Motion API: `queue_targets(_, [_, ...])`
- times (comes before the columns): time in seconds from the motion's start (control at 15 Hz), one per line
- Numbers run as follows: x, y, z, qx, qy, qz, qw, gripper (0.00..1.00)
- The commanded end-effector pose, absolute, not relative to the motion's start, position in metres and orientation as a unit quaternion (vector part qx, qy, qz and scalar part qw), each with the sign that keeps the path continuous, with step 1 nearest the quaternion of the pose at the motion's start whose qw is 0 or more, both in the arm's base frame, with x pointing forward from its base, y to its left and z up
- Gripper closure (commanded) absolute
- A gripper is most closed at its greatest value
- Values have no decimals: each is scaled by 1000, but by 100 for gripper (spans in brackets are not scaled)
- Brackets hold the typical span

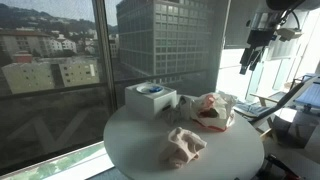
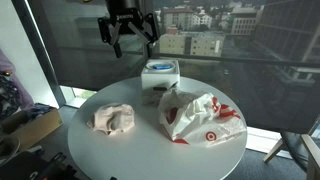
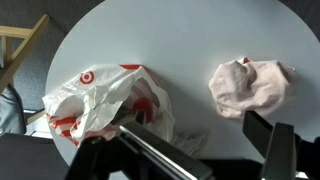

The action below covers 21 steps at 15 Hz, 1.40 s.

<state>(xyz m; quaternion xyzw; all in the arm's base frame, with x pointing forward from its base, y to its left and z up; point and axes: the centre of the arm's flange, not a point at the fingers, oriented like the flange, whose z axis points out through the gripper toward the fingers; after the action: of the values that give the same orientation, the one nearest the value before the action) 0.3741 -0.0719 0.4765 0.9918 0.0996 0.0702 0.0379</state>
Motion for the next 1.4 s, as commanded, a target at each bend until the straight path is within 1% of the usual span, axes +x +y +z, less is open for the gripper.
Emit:
queue_targets(0.0, [374,-72,478,992,99,72,38,0])
queue_targets(0.27, [386,-54,469,989,133,61,25,0])
queue_targets(0.6, [427,39,406,968,249,26,-20,0])
queue_targets(0.8, [453,90,375,958,285,25,-19,0])
queue_targets(0.93, [465,119,348,949,316,3,-9,0])
queue_targets(1.13, [484,153,294,928,372,-11,9,0])
queue_targets(1.33, [502,185,242,913,408,-25,2,0])
